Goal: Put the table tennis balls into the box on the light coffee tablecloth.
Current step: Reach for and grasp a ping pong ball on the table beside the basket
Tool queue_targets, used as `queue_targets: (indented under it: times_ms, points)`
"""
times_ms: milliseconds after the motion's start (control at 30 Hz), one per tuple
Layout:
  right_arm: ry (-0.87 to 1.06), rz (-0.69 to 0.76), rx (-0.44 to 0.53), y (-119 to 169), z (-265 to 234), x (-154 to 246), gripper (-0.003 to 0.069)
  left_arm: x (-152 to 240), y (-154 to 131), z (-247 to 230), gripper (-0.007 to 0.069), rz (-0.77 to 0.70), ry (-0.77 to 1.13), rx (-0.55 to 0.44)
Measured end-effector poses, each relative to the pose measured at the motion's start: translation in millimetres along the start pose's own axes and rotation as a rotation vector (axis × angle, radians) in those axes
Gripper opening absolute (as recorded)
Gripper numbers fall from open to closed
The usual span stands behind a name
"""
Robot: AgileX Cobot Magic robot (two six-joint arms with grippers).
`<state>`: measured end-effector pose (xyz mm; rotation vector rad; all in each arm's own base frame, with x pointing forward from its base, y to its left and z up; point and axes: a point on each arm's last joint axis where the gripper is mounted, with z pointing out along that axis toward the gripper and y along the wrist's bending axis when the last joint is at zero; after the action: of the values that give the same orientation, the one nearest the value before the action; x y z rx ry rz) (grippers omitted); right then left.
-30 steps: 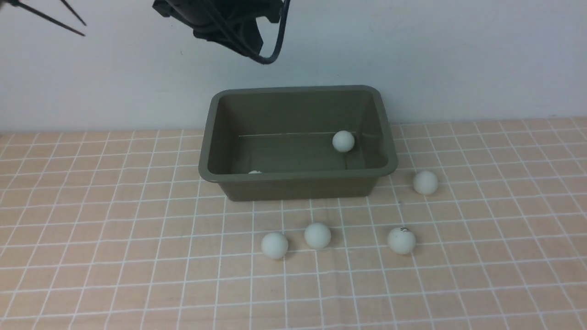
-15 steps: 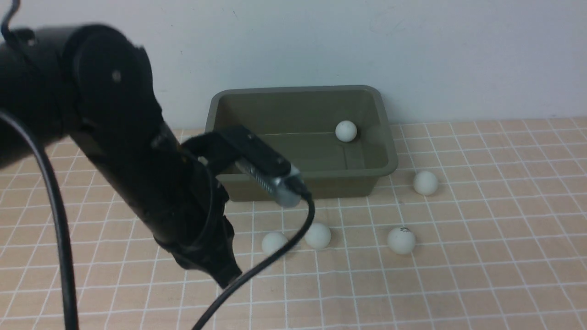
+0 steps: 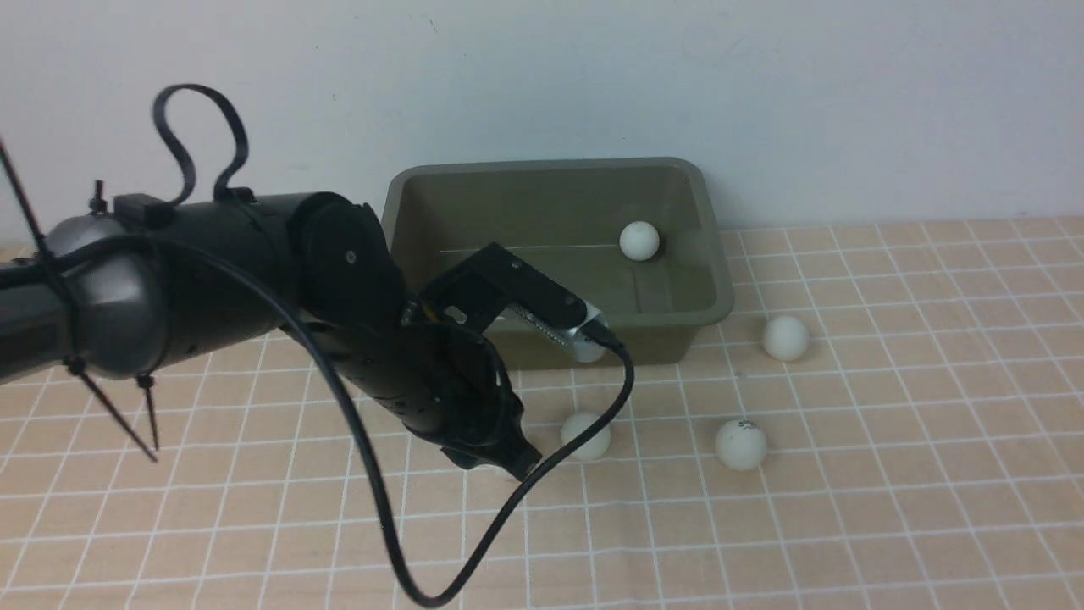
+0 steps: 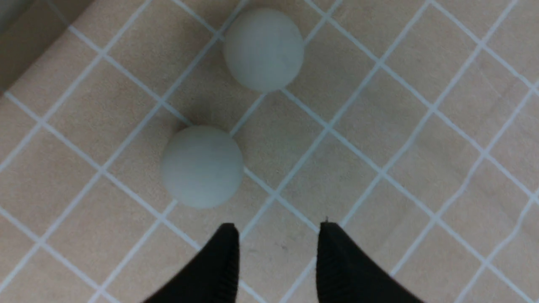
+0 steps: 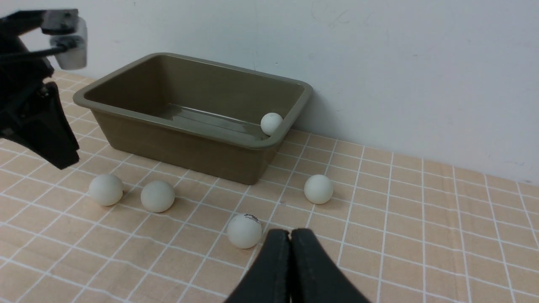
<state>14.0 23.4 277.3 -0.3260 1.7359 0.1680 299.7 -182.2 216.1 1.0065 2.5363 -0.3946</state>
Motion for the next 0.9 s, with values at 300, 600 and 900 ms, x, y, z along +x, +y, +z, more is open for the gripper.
queue_targets:
  times_ms: [300,600,900]
  points:
    - [0.0,0.001,0.0,0,0,0,-0.0018,-18,17,36,0.0366,-0.082,0.01,-0.047]
    - [0.0,0.002,0.0,0,0,0,-0.0018,-7,26,70,0.0363,-0.07,0.099,-0.061]
    - [0.0,0.003,-0.001,0,0,0,-0.0018,-29,16,30,0.032,-0.033,0.114,-0.004]
